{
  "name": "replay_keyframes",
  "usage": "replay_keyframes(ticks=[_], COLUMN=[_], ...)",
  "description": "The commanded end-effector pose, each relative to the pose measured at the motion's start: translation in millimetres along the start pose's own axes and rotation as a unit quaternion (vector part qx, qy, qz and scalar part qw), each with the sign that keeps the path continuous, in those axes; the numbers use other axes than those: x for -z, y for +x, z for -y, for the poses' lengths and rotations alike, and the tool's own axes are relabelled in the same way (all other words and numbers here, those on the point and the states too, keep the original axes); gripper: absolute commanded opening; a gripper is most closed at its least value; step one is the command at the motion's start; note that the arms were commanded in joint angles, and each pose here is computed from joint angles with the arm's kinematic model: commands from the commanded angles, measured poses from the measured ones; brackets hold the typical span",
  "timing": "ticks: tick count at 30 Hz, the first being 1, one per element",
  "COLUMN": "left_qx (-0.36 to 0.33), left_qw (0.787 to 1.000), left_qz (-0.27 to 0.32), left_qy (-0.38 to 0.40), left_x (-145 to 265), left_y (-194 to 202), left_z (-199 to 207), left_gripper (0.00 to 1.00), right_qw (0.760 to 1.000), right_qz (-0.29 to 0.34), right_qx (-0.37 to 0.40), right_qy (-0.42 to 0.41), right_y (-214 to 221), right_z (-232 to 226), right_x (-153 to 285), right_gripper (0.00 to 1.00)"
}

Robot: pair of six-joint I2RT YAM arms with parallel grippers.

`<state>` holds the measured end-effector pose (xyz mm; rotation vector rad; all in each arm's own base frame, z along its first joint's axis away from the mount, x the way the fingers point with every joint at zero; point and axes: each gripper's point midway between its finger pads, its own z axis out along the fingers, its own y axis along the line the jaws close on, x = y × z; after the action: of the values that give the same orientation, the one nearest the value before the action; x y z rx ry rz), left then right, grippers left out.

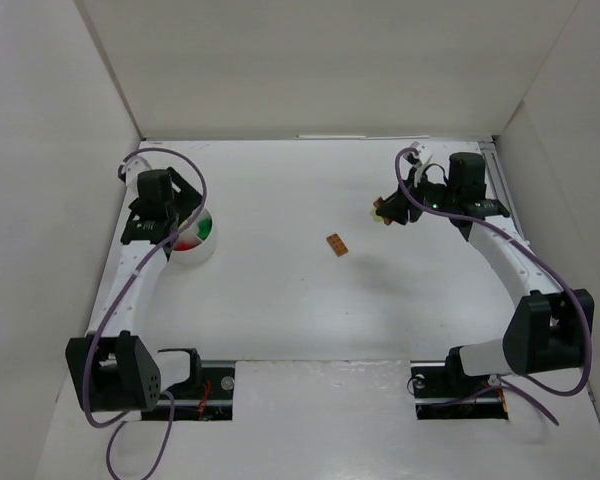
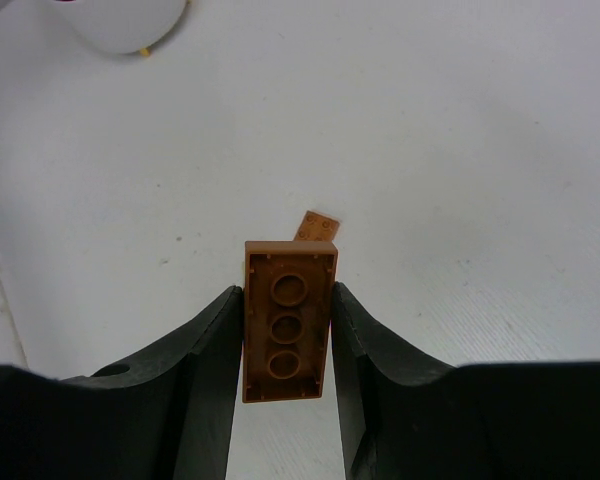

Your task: Sort the legos into containers by color

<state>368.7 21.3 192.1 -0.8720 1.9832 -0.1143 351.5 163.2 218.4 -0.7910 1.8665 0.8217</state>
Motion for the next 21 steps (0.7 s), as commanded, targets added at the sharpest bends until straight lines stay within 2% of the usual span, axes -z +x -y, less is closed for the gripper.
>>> replay_keyframes(ticks=[1, 2, 3, 5, 7, 8, 10, 12, 14, 15, 18, 21], left_qx=[-0.049, -0.066, -0.096, -0.128, -0.169, -0.185, -0.212, -0.239, -0.257, -0.258, -0.263, -0.263], left_qw=[0.98, 0.966, 0.936, 0.888, 0.819, 0.794, 0.751, 0.722, 0.682, 0.668, 0.659, 0.648], left_qz=[0.007, 0.011, -0.02, -0.014, -0.045, -0.033, -0.044, -0.037, -0.055, -0.052, -0.051, -0.074], left_qy=[0.195, 0.25, 0.337, 0.442, 0.547, 0.579, 0.624, 0.648, 0.683, 0.695, 0.703, 0.711], left_x=[36.9, 55.3, 79.2, 110.3, 152.2, 165.2, 192.4, 206.4, 225.9, 232.1, 232.0, 230.5], left_y=[0.3, 2.8, 23.6, 39.2, 71.4, 75.9, 101.9, 116.1, 136.8, 138.9, 143.3, 155.5], left_z=[60.9, 77.8, 102.8, 127.4, 149.5, 158.3, 170.9, 178.6, 183.7, 187.1, 190.4, 191.7], left_gripper=[0.71, 0.73, 0.74, 0.76, 0.77, 0.77, 0.78, 0.78, 0.78, 0.78, 0.77, 0.73], right_qw=[0.994, 0.993, 0.992, 0.988, 0.984, 0.981, 0.976, 0.971, 0.967, 0.965, 0.962, 0.958], right_qz=[0.035, 0.038, 0.035, 0.038, 0.042, 0.044, 0.05, 0.049, 0.049, 0.052, 0.052, 0.059], right_qx=[0.047, 0.052, 0.049, 0.058, 0.056, 0.059, 0.059, 0.065, 0.064, 0.071, 0.072, 0.07], right_qy=[-0.089, -0.102, -0.114, -0.135, -0.165, -0.18, -0.202, -0.225, -0.242, -0.247, -0.259, -0.272], right_y=[-14.5, -16.4, -13.4, -17.4, -21.6, -25.6, -31.6, -37.3, -40.9, -45.6, -50.0, -58.0], right_z=[-28.7, -34.6, -38.3, -49.5, -62.1, -68.5, -79.6, -94.4, -104.2, -109.1, -119.9, -132.5], right_x=[-10.5, -11.9, -15.4, -21.0, -23.5, -27.8, -32.1, -37.4, -40.7, -41.3, -43.3, -39.5], right_gripper=[0.13, 0.13, 0.13, 0.15, 0.16, 0.16, 0.16, 0.16, 0.16, 0.16, 0.16, 0.16])
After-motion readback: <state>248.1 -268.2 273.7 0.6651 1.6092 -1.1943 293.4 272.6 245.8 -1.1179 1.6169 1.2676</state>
